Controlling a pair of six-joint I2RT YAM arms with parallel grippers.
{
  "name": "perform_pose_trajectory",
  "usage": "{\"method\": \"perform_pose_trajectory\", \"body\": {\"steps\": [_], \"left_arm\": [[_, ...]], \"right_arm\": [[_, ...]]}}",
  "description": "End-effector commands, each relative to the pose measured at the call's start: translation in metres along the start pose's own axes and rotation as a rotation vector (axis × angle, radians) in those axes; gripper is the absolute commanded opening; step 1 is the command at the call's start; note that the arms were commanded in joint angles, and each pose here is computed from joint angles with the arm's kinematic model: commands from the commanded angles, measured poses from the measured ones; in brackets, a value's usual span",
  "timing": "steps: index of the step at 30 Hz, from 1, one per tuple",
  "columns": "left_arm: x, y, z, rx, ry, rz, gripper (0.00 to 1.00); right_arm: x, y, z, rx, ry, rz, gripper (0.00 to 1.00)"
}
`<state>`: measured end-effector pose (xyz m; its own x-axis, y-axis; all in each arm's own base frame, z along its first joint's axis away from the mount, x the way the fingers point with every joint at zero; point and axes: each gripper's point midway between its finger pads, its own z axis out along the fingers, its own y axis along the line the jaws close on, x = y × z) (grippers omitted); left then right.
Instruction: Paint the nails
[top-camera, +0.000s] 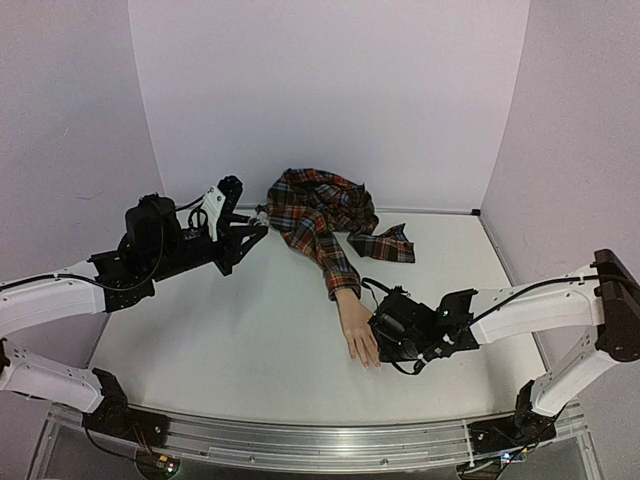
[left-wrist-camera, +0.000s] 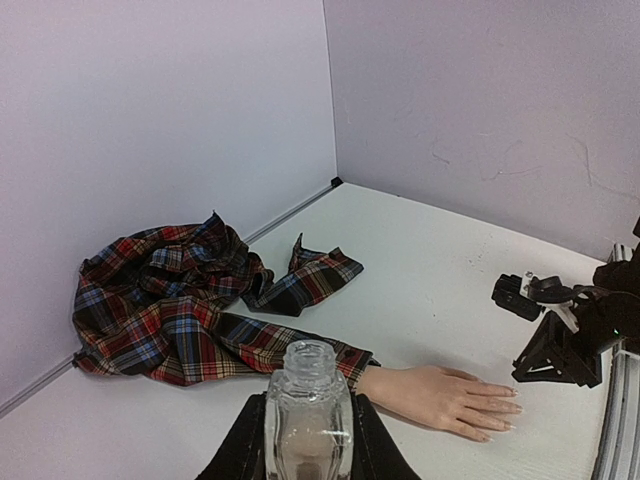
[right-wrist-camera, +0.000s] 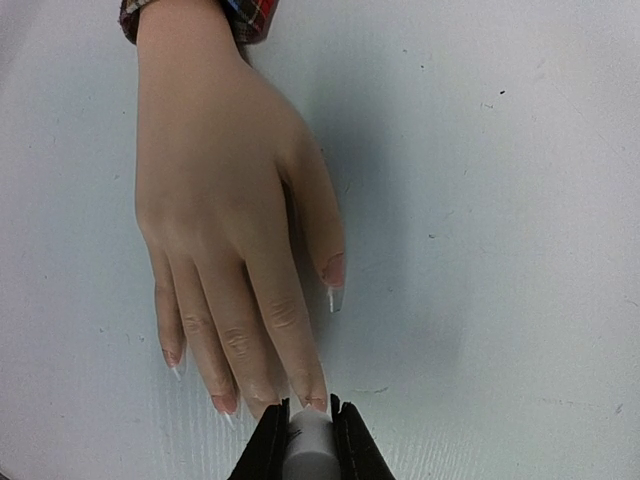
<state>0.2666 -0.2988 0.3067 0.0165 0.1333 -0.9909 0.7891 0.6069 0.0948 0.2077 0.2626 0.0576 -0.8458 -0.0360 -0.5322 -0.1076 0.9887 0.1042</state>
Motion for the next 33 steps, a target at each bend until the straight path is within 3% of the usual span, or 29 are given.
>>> {"method": "perform_pose_trajectory", "body": {"steps": [1, 33], "left_arm": [[-0.0164, 0.0022, -0.0034, -0.003, -0.056, 0.003, 0.0], [-0.0172, 0.0019, -0.0041, -0.002, -0.059, 0.002, 0.0]], "right_arm": [[-0.0058, 0.0002, -0.001, 0.005, -0.017, 0.016, 0.0], [0.0036, -0.0064, 0.0053, 0.028, 0.008, 0.021, 0.0]]}}
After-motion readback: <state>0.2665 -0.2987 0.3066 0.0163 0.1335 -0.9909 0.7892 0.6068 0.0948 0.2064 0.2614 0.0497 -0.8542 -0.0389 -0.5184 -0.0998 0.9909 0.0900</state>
